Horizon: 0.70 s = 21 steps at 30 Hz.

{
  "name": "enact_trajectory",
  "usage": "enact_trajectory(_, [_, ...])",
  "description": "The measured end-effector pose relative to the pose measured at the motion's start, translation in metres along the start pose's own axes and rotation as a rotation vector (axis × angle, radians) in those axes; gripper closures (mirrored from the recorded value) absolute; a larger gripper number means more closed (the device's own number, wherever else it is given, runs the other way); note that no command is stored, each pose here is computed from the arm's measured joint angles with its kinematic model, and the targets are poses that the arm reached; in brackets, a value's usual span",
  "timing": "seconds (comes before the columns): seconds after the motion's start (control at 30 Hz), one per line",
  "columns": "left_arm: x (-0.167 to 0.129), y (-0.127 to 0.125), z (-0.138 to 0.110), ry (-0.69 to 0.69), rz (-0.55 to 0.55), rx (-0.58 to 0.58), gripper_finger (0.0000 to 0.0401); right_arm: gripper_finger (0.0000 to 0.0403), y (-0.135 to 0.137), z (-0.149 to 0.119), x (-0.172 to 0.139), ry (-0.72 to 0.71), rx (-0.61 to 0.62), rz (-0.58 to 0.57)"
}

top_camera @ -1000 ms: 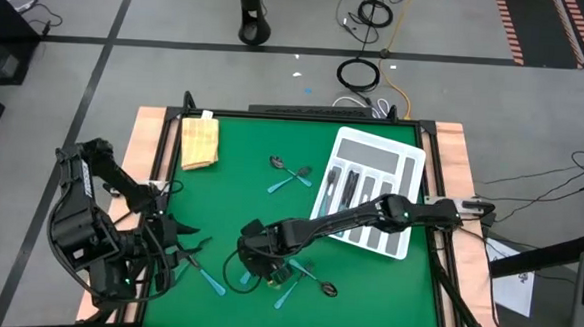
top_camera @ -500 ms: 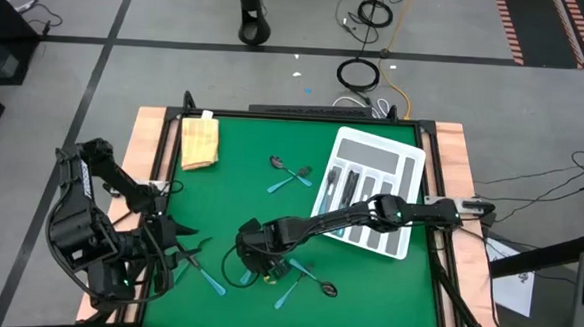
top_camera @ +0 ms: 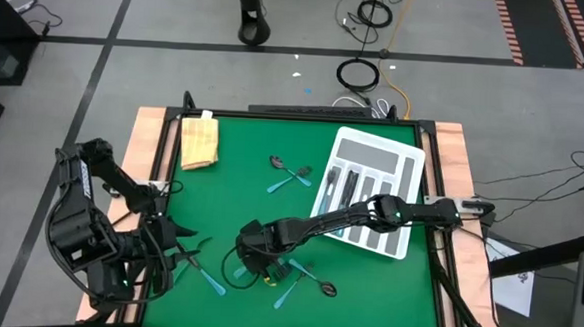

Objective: Sort silverware
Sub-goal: Put the blue table knife into the white cutlery tray

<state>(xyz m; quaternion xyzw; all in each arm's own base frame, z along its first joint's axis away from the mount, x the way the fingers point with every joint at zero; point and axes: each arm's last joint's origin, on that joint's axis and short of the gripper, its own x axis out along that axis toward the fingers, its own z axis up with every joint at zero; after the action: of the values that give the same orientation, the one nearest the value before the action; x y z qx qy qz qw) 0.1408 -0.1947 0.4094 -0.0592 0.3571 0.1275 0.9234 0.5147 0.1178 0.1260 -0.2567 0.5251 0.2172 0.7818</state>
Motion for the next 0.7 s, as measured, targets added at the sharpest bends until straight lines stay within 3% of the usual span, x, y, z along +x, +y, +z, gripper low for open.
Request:
enact_trajectory(0.37, [0.000,0.000,0.000,0.000,0.000,0.000,0.0214,0.0401,-0.004,0.019,-0.027,-0.035,0.103,-0.074])
enact_trajectory(0.57, [0.000,0.000,0.000,-0.001,0.001,0.000,0.0214,0.0402,-0.011,0.027,-0.092,-0.117,0.129,-0.138])
enact_trajectory(0.7, [0.000,0.000,0.000,-0.001,0.000,-0.001,0.0215,0.0402,-0.014,0.007,-0.127,0.042,0.131,-0.150])
